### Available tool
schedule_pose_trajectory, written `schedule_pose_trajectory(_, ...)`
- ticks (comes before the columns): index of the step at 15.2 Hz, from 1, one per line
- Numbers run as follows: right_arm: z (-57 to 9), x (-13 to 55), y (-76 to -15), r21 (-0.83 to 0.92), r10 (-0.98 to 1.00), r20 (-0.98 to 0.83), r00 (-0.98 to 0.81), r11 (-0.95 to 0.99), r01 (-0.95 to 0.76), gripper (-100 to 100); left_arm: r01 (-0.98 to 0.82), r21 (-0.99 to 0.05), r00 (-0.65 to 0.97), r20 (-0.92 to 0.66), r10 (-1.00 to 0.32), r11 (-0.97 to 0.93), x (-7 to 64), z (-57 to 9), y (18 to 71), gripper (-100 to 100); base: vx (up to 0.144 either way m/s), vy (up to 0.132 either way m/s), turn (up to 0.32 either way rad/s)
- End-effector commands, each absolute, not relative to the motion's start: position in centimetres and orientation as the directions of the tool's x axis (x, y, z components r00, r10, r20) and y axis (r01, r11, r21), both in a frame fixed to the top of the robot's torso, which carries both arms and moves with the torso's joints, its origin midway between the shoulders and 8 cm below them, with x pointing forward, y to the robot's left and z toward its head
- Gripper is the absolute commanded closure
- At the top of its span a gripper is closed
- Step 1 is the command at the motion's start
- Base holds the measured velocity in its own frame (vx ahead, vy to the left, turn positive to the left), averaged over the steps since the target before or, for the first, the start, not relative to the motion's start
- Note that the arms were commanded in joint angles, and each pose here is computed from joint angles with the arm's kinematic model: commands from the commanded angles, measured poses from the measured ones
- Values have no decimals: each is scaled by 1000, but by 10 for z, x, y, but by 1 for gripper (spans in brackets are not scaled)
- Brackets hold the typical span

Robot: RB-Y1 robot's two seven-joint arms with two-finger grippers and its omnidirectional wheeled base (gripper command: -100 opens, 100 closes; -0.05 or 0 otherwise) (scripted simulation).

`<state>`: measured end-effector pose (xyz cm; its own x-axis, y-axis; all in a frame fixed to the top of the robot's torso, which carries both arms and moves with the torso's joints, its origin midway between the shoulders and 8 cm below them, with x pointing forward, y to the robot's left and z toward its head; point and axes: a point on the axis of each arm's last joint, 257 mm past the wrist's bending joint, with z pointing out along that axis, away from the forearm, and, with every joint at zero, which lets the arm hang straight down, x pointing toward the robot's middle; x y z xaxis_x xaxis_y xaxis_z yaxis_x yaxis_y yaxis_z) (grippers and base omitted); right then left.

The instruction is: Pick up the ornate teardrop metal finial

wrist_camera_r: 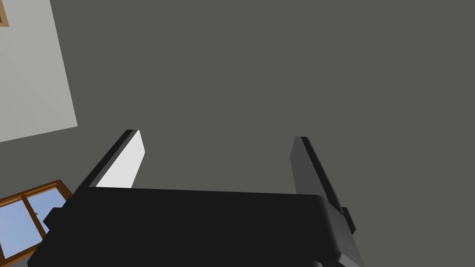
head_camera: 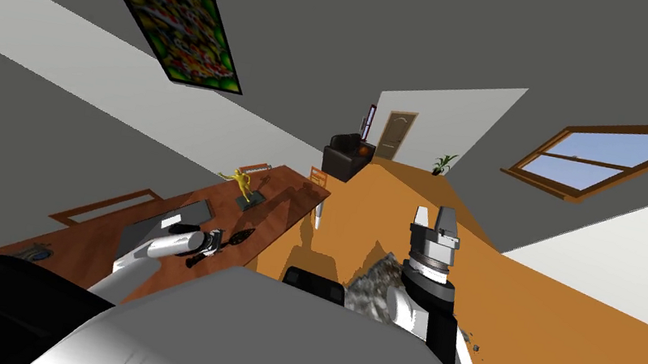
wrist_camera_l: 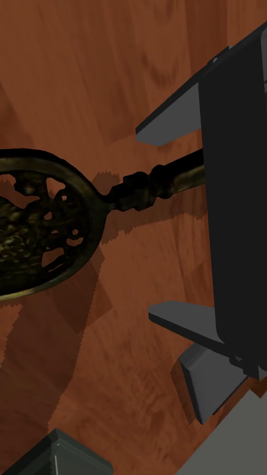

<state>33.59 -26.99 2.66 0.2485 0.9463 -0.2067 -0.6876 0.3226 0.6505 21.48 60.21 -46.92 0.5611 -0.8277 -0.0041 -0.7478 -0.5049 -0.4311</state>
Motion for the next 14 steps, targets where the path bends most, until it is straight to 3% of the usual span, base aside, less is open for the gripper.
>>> schedule_pose_trajectory(1,27,336,-270,650,946,-207,248,323,-688,0,-746,-380,592,-3,-806,-547,199,-474,606,-100,62,-6,-57)
schedule_pose_trajectory(11,27,336,-270,650,946,-207,248,323,-688,0,-674,-173,729,7,-685,-718,133,-485,615,-100,47,4,-49)
schedule_pose_trajectory(14,27,336,-270,650,946,-207,248,323,-688,0,-674,-173,729,7,-685,-718,133,-485,615,-100,9,-2,1)
